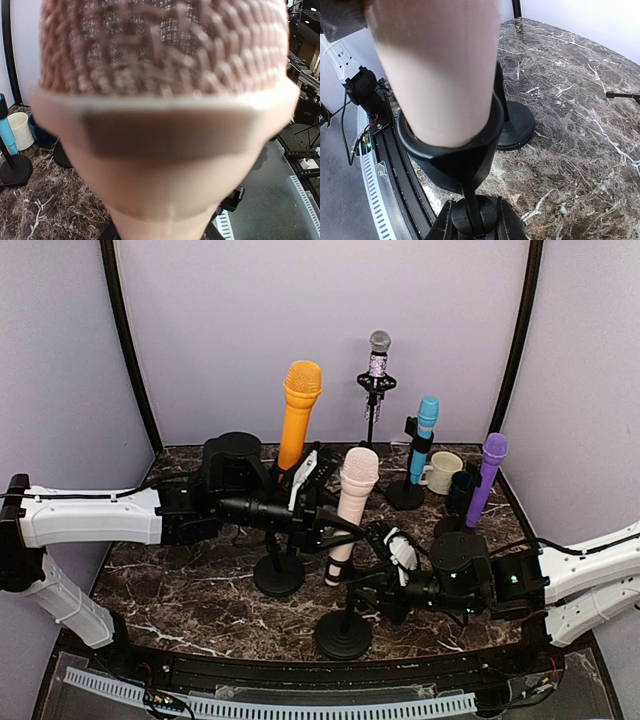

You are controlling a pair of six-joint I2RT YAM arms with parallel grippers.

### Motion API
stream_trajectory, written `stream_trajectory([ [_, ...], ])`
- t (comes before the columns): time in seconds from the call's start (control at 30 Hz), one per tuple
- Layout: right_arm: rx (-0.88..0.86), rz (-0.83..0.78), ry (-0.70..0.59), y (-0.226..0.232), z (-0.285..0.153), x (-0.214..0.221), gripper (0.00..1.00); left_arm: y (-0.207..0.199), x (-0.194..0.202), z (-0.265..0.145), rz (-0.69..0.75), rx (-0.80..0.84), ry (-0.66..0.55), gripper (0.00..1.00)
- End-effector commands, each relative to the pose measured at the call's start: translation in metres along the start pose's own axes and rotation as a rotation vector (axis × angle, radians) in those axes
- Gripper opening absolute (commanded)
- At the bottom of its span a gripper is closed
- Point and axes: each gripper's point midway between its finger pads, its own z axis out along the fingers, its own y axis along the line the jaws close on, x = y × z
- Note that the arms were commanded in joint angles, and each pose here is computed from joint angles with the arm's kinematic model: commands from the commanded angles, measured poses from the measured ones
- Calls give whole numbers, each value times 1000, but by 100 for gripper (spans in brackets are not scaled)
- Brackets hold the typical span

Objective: Remove the microphone from the stand
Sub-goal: Remove the microphone from the microphone stand.

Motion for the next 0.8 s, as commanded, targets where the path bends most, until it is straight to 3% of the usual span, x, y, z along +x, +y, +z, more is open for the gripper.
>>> stream_trajectory([
  [0.0,111,-60,314,-30,0,92,0,-10,-68,-15,-6,19,-139,0],
  [0.27,119,-57,330,-30,2,96,0,-3,-70,-17,-9,-23,-118,0],
  [0.5,150,-29,344,-34,3,98,0,-37,-76,-34,152,114,-221,0],
  [0.77,179,17,353,-36,3,96,0,-50,-73,-40,201,164,-232,0],
])
